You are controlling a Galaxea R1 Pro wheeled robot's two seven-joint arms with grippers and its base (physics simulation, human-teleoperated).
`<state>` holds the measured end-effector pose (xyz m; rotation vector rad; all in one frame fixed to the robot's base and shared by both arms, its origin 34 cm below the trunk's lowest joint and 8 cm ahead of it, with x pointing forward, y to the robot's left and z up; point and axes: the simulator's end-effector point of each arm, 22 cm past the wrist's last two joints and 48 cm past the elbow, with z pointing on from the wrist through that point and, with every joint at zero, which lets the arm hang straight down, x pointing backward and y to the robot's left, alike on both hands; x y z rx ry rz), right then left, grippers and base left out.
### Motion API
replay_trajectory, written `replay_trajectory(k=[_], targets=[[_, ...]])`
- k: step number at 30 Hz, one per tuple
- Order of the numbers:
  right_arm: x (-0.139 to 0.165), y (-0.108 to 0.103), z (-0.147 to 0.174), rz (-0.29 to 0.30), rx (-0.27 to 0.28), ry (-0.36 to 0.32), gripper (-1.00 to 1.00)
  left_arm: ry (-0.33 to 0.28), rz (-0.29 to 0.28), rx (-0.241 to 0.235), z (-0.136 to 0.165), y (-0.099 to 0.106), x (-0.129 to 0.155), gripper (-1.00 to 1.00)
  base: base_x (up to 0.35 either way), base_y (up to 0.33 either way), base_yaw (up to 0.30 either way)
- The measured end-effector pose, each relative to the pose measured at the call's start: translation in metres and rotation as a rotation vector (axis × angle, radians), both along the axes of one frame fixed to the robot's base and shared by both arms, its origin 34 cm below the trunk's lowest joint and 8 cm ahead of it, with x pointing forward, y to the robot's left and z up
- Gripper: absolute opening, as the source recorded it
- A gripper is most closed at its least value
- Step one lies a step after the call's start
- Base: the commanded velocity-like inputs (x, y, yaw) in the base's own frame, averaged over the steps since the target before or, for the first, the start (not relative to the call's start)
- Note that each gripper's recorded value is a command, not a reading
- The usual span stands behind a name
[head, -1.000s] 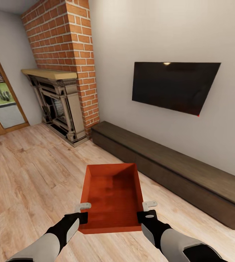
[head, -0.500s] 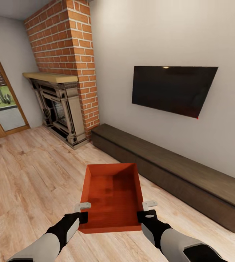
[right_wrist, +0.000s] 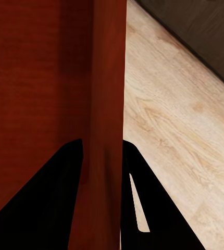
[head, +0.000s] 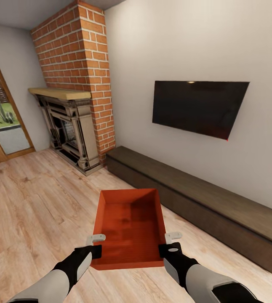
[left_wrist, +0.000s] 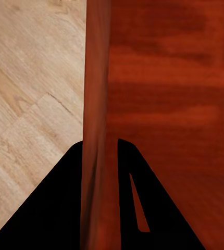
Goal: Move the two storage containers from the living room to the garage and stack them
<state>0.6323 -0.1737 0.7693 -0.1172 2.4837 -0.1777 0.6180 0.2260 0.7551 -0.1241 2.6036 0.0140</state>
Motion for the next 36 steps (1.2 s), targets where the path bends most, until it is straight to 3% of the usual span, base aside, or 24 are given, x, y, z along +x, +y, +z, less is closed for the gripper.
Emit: replay_trajectory(k=[36], targets=[[0.013, 0.0, 0.031, 0.001, -0.001, -0.058, -1.0, -0.058, 0.001, 0.0, 0.029, 0.0, 0.013, -1.0, 0.0, 0.0, 0.0]])
